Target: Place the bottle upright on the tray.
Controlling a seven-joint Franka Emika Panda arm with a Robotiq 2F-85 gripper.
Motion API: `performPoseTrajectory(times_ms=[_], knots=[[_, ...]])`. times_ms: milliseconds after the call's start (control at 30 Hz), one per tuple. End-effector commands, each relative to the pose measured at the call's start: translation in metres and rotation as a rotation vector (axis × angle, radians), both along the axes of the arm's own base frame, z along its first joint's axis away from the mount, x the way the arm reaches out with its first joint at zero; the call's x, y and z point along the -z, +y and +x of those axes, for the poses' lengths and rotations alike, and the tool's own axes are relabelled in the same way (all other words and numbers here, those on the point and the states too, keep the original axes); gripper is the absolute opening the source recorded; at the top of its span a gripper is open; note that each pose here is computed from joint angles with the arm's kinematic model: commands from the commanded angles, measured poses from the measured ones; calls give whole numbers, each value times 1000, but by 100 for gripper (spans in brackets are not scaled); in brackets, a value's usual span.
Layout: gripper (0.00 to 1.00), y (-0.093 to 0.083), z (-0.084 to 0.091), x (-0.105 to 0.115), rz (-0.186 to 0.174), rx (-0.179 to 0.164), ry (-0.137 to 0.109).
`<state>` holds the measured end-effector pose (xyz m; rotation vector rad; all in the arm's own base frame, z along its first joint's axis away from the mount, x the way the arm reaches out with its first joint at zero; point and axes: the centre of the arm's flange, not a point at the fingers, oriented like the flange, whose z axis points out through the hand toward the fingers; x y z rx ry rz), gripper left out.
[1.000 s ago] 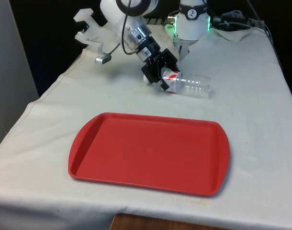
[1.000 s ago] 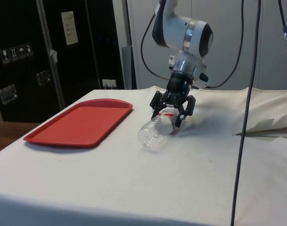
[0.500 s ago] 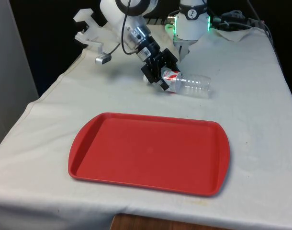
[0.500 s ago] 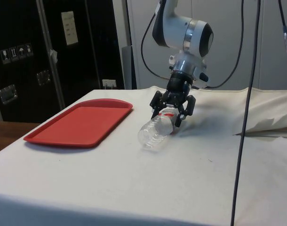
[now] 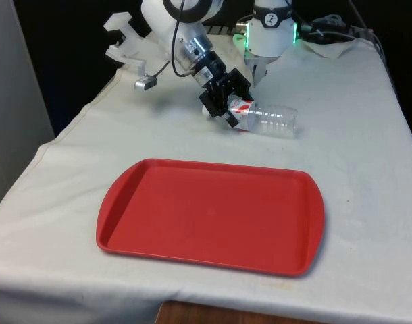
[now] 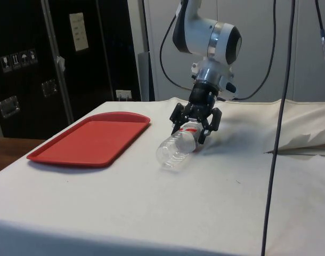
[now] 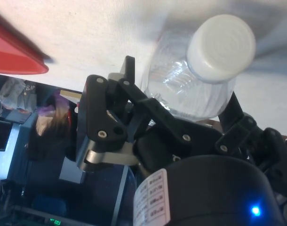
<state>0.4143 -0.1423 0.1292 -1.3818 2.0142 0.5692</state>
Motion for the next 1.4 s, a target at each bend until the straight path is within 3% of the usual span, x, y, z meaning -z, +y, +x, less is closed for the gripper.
performPoseTrajectory(times_ms=[0,67,367,400,500,667,1367], knots=[[100,0,0,0,0,0,0],[100,2,0,0,-3,1,-1],[45,2,1,-1,1,-4,-3],[45,3,1,-1,-7,-1,-3],[29,4,0,-1,-6,-1,-4],[17,3,0,-3,-3,0,-8],[15,2,0,-7,9,-1,-13]])
